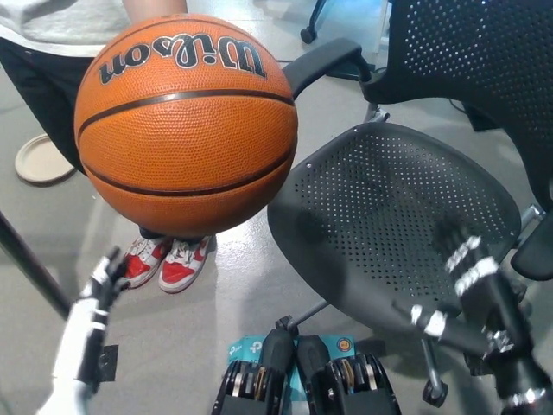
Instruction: The robot grabs the basketball from a person using both hands and then drops it on the black chair in the front
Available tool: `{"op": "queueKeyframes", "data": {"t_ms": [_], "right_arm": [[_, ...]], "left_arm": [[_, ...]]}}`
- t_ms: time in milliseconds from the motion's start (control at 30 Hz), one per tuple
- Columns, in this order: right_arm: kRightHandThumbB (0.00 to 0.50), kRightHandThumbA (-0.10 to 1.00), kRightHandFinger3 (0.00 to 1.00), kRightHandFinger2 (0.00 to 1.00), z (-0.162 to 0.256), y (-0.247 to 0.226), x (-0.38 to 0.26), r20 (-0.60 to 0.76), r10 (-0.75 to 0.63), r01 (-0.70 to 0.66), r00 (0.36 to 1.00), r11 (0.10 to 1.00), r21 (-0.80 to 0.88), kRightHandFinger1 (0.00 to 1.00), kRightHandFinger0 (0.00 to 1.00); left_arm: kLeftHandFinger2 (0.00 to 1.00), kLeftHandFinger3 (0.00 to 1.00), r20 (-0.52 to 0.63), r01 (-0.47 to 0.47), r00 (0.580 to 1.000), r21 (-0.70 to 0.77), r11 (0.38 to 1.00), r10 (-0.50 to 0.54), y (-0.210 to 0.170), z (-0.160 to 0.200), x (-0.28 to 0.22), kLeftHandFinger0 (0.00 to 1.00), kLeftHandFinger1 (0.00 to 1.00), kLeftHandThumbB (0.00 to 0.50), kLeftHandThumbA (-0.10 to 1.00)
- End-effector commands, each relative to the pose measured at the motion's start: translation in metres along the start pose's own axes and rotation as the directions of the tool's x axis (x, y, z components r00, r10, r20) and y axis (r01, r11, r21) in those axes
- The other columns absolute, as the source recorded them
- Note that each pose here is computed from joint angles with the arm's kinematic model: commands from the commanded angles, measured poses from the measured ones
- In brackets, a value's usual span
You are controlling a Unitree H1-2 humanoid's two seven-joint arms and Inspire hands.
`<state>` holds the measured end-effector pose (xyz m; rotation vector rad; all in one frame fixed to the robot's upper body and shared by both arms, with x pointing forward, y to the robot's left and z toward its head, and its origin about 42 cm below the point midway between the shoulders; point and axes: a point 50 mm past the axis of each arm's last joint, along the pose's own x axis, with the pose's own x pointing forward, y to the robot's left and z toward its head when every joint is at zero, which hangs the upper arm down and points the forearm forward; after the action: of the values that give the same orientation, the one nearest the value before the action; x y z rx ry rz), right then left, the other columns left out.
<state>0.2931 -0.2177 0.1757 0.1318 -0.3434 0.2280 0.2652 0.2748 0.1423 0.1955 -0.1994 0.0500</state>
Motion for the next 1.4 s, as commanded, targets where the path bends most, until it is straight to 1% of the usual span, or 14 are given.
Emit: {"op": "queueKeyframes", "data": {"t_ms": [0,67,133,267,467,600,633,667,967,1100,1133,1233,1333,1367], "right_arm": [[0.367,1.00,1.00,1.00,0.053,0.011,0.045,0.185,0.053,-0.081,0.981,0.986,0.143,1.00,1.00],[0.363,1.00,1.00,1.00,0.062,0.014,0.059,0.205,0.060,-0.091,0.977,0.985,0.145,1.00,1.00],[0.390,1.00,1.00,1.00,0.070,0.018,0.075,0.213,0.074,-0.109,0.974,0.982,0.156,1.00,1.00],[0.381,1.00,1.00,1.00,0.074,0.032,0.107,0.220,0.108,-0.155,0.970,0.966,0.205,1.00,1.00],[0.357,1.00,1.00,1.00,0.066,0.057,0.149,0.191,0.142,-0.186,0.971,0.953,0.237,1.00,1.00],[0.344,1.00,1.00,1.00,0.057,0.070,0.172,0.165,0.167,-0.203,0.972,0.951,0.234,1.00,1.00],[0.331,1.00,1.00,1.00,0.054,0.073,0.177,0.153,0.172,-0.205,0.973,0.950,0.235,1.00,1.00],[0.332,1.00,1.00,1.00,0.048,0.077,0.183,0.128,0.177,-0.202,0.976,0.952,0.230,1.00,1.00],[0.376,1.00,1.00,1.00,0.023,0.088,0.209,0.051,0.204,-0.210,0.978,0.930,0.301,1.00,1.00],[0.403,1.00,1.00,1.00,0.021,0.089,0.213,0.052,0.220,-0.224,0.974,0.910,0.350,1.00,1.00],[0.389,1.00,1.00,1.00,0.021,0.090,0.212,0.062,0.220,-0.227,0.973,0.894,0.385,1.00,1.00],[0.401,1.00,1.00,1.00,0.022,0.090,0.213,0.064,0.230,-0.234,0.971,0.868,0.438,1.00,1.00],[0.458,1.00,1.00,1.00,0.022,0.091,0.211,0.073,0.236,-0.242,0.969,0.849,0.470,1.00,1.00],[0.462,1.00,1.00,1.00,0.022,0.091,0.210,0.078,0.241,-0.249,0.967,0.841,0.481,1.00,1.00]], "left_arm": [[1.00,1.00,0.188,-0.113,0.974,-0.060,0.992,0.123,0.022,0.046,0.018,1.00,1.00,0.140,1.00],[1.00,1.00,0.228,-0.123,0.964,-0.067,0.990,0.135,0.027,0.057,0.025,1.00,1.00,0.130,1.00],[1.00,1.00,0.258,-0.134,0.954,-0.090,0.987,0.153,0.033,0.070,0.032,1.00,1.00,0.140,1.00],[1.00,1.00,0.314,-0.161,0.930,-0.115,0.980,0.190,0.045,0.090,0.047,1.00,1.00,0.206,1.00],[1.00,1.00,0.347,-0.163,0.917,-0.129,0.978,0.198,0.056,0.115,0.064,1.00,1.00,0.218,1.00],[1.00,1.00,0.355,-0.171,0.912,-0.133,0.976,0.208,0.055,0.122,0.072,1.00,1.00,0.205,1.00],[1.00,1.00,0.352,-0.171,0.913,-0.129,0.977,0.207,0.054,0.122,0.074,1.00,1.00,0.206,1.00],[1.00,1.00,0.356,-0.165,0.913,-0.130,0.978,0.201,0.053,0.122,0.076,1.00,1.00,0.193,1.00],[1.00,1.00,0.377,-0.134,0.911,-0.108,0.985,0.166,0.047,0.124,0.083,1.00,1.00,0.127,1.00],[1.00,1.00,0.372,-0.122,0.916,-0.098,0.988,0.150,0.043,0.125,0.086,1.00,1.00,0.131,1.00],[1.00,1.00,0.369,-0.120,0.918,-0.098,0.988,0.148,0.042,0.125,0.087,1.00,1.00,0.132,1.00],[1.00,1.00,0.369,-0.104,0.920,-0.097,0.990,0.133,0.039,0.125,0.090,1.00,1.00,0.128,1.00],[1.00,1.00,0.366,-0.082,0.923,-0.104,0.991,0.115,0.033,0.124,0.093,1.00,1.00,0.122,1.00],[1.00,1.00,0.367,-0.077,0.924,-0.106,0.991,0.111,0.031,0.123,0.094,1.00,1.00,0.122,1.00]]}}
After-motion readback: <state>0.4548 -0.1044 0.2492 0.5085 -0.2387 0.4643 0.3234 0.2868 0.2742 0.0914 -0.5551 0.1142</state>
